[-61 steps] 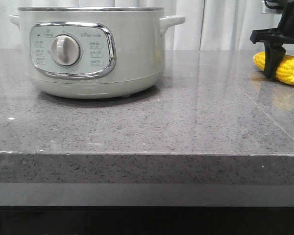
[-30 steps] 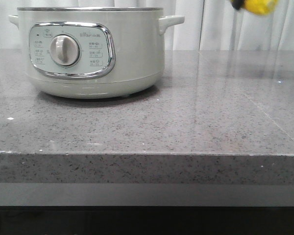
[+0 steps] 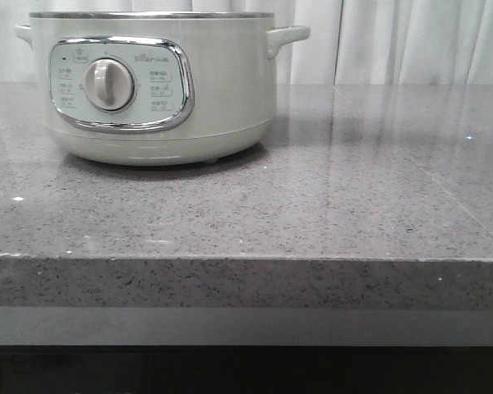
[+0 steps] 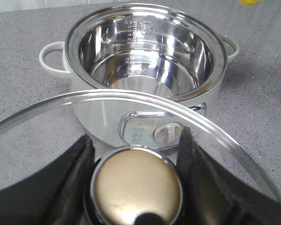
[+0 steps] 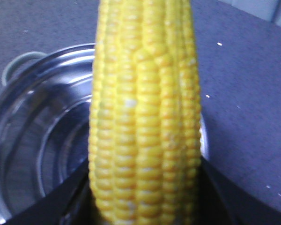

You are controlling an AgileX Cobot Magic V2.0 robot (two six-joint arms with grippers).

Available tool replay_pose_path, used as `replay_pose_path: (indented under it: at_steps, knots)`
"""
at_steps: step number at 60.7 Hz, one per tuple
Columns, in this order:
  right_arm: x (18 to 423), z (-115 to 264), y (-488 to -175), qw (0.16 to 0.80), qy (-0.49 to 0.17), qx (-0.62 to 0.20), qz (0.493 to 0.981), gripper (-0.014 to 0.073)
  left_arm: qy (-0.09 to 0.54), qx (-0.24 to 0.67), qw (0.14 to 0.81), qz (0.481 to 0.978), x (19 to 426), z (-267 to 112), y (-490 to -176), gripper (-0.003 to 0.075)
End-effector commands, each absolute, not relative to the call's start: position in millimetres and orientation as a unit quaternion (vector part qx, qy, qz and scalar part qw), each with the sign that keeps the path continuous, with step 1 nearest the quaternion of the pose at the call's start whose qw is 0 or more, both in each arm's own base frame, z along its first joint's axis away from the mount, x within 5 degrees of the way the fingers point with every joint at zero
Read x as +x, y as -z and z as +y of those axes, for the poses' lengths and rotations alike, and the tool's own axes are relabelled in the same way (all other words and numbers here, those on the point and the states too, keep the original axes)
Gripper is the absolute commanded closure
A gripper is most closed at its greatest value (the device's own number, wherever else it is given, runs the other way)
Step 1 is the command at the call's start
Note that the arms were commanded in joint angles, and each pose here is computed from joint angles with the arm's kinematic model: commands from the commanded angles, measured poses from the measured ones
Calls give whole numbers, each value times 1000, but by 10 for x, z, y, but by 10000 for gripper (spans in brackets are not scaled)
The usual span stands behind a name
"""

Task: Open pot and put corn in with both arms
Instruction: 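Carry the corn over the open pot and release it inside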

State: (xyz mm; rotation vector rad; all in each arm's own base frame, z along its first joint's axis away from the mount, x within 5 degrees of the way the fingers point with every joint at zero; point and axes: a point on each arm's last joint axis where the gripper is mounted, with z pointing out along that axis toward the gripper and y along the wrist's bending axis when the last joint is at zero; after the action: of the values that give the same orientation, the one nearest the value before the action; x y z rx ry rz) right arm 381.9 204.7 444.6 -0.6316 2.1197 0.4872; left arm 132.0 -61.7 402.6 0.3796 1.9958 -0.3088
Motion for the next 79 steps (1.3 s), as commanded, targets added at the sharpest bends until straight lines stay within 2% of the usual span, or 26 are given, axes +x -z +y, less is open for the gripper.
replay_pose_path:
  at_steps: [1, 20, 48, 57, 71, 79]
  knots:
    - [3588, 2111, -4848, 498, -222, -262, 796, 335, 152, 144, 585, 783, 1312, -614, -4265, 491]
    - [3568, 2449, -4663, 475, -237, -290, 796, 335, 152, 144, 585, 783, 1312, -614, -4265, 491]
    - [3893, 2665, -4031, 400, -220, -300, 837, 335, 152, 144, 585, 783, 1312, -614, -4265, 491]
    - [3943, 2695, -3925, 390, -217, -301, 843, 330, 152, 144, 585, 783, 1312, -614, -4265, 491]
    - [3955, 2702, -3896, 386, -216, -301, 845, 99, 152, 144, 585, 783, 1312, -614, -4265, 491]
    - [3955, 2703, -3897, 387, -216, -301, 844, 64, 152, 144, 585, 783, 1312, -614, -4265, 491]
